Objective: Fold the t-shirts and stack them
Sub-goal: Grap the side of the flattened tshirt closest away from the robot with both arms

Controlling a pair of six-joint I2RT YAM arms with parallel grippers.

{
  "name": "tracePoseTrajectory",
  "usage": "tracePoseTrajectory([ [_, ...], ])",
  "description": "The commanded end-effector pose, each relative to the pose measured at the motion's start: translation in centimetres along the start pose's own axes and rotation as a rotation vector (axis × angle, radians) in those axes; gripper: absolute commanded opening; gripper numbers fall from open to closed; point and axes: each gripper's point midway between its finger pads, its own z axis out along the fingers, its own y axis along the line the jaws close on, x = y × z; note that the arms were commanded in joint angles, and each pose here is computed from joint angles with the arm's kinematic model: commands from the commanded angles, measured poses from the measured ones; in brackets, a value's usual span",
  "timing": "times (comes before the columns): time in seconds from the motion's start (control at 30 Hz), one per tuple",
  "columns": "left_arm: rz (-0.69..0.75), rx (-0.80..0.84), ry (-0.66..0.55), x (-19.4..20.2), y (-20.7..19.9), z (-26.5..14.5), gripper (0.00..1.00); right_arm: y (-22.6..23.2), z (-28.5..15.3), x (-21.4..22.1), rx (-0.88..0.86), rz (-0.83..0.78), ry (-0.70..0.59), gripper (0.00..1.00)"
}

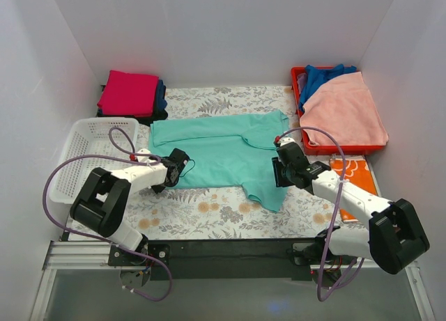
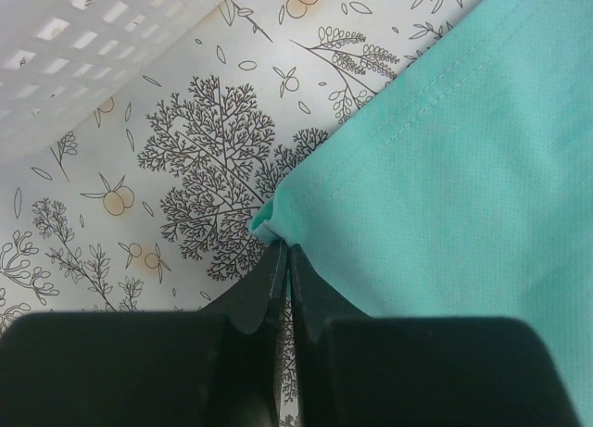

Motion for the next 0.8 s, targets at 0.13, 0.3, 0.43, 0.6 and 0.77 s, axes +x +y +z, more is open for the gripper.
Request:
tracePoseTrajectory([
  [0.13,-0.034,0.023,0.077,1.2,0.7,-1.0,0.0,0.4,-1.4,1.9,-0.044,0.036,0.031,0.4],
  [0.3,-0.053,0.062,0.045,-0.6,0.8,-2.9,0.0,1.1,-1.4,5.3,-0.093,0.055,0.1,0.47],
  [0.43,-0.067,0.077,0.034,-1.6,1.2,-3.8,0.0,1.3,-1.4,6.4,-0.088,0.058,0.127,0.48],
  [0.6,-0.071,0.082,0.013,-2.6,1.8,-4.6,0.0,1.5,-1.8,7.7,-0.061,0.077,0.167,0.47],
  [0.77,-0.069,0.096,0.005,-3.1,1.5,-4.8,0.0,1.7,-1.3,9.5,-0.043,0.089,0.224,0.45],
])
